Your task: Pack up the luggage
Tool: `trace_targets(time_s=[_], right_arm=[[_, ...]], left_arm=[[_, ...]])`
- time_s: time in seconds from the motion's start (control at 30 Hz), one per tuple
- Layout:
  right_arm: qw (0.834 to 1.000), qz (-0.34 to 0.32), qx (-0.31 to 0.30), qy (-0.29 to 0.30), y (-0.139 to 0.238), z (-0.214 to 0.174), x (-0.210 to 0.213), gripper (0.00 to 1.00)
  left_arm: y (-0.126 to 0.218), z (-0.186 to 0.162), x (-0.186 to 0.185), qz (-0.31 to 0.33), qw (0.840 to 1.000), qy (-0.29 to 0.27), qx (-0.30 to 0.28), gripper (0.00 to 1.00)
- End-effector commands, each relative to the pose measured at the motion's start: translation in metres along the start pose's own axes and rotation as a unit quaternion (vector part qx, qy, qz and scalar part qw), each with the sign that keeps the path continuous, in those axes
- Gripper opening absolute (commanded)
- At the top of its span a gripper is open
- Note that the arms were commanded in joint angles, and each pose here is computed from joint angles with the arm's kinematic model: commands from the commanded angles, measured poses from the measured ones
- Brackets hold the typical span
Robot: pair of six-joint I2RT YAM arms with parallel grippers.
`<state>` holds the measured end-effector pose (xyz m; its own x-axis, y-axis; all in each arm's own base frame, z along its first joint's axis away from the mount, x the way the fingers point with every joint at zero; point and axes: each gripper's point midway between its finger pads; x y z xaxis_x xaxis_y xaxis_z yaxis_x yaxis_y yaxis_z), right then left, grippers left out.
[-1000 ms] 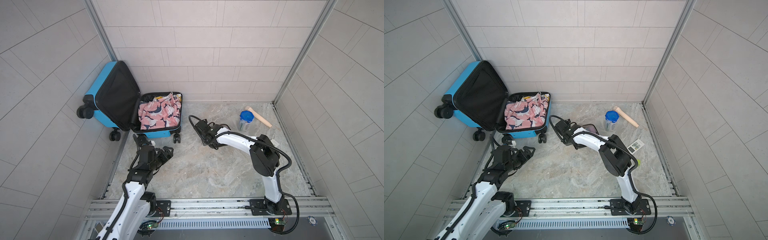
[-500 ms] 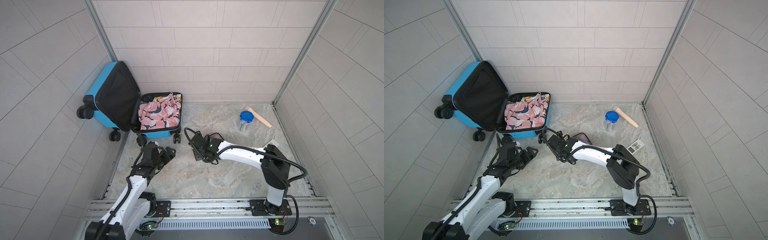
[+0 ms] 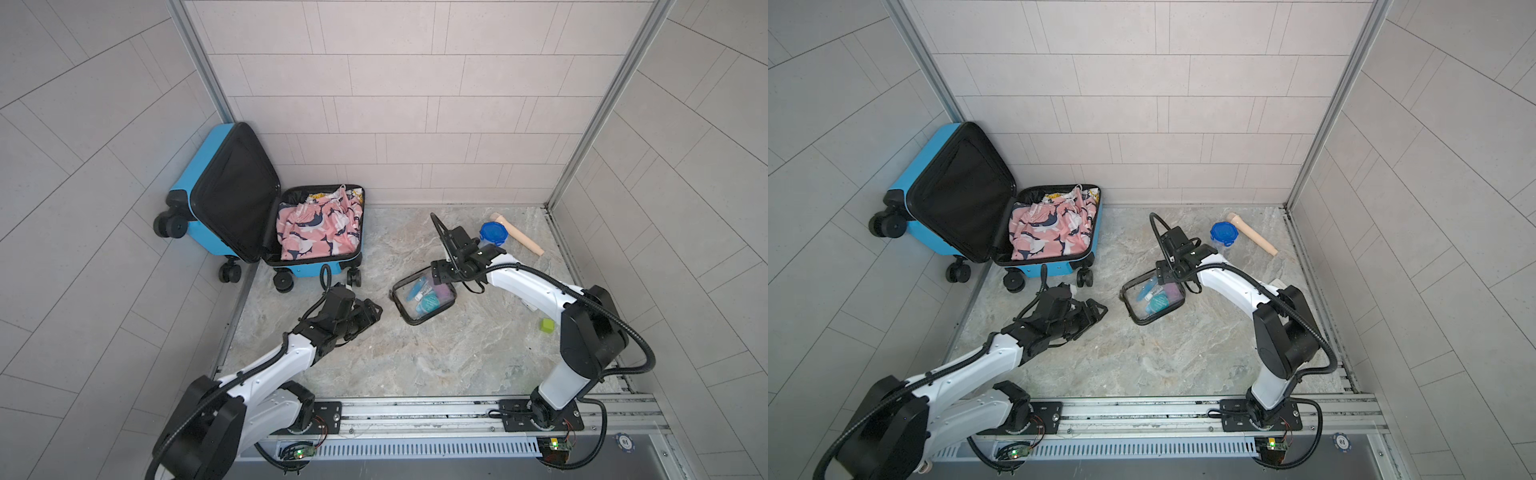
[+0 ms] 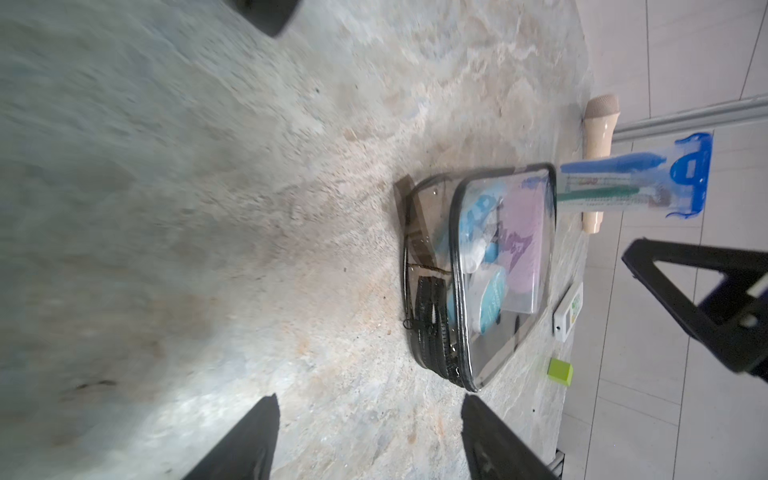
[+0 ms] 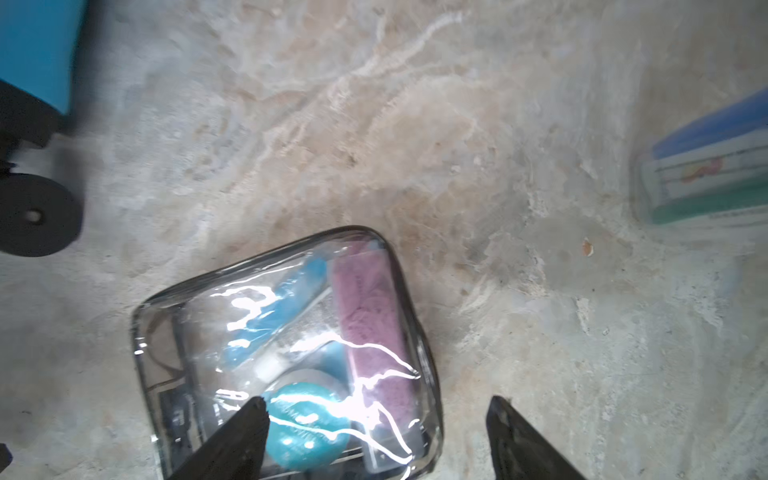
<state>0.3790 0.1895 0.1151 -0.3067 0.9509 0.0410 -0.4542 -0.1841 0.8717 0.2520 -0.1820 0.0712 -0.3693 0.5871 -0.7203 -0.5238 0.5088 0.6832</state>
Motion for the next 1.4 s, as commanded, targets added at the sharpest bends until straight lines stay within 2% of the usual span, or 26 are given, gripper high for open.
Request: trace_targets(time_s=[0.0,0.13,0.3,0.63,0.77,1.0,1.1,1.23,1.3,1.37], right_arm=[[0.998,0.055,0.028,0.017,-0.015,-0.009,0.006,0.84],[0.996,0.084,0.038,-0.009,-0.03,-0.013,-0.002,0.83],[0.993,0.105,0.044,-0.016,-0.038,-0.019,0.004,0.8],[0.991,0.121,0.047,-0.031,-0.039,-0.037,0.008,0.75],[0.99,0.13,0.045,-0.035,-0.035,-0.043,0.015,0.66],[0.99,0.134,0.034,-0.024,-0.018,-0.048,0.032,0.42],[0.991,0.131,0.036,-0.02,-0.017,-0.051,0.037,0.32],[0.99,0.136,0.036,-0.026,-0.013,-0.049,0.043,0.07],[0.988,0.148,0.03,-0.027,-0.006,-0.044,0.05,0.0],[0.987,0.16,0.018,-0.026,0.004,-0.034,0.058,0.0]], left_arm=[[-0.013,0.006,-0.044,-0.05,0.999,0.009,-0.017,0.72],[-0.039,-0.008,-0.064,-0.056,0.998,-0.004,0.012,0.67],[-0.063,-0.014,-0.056,-0.041,0.999,0.009,0.017,0.61],[-0.074,-0.011,-0.058,-0.042,0.999,0.006,0.014,0.55],[-0.078,-0.01,-0.061,-0.042,0.999,0.004,0.015,0.5],[-0.084,-0.011,-0.061,-0.033,0.999,-0.005,0.023,0.39],[-0.085,-0.012,-0.06,-0.031,0.999,-0.008,0.026,0.29],[-0.076,-0.009,-0.066,-0.034,0.999,-0.018,0.024,0.02],[-0.065,-0.005,-0.073,-0.03,0.999,-0.035,0.019,0.0],[-0.051,-0.001,-0.081,-0.023,0.998,-0.056,0.013,0.0]])
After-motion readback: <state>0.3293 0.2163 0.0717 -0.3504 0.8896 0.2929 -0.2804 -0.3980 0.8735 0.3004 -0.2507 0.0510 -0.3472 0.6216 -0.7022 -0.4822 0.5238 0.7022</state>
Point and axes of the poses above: each gripper's point midway between its finger pads, its own y axis back along the fingers, its own x axis along the line the jaws close on, z = x × y, and after that the axes turned 11 degrees about y, right-handed
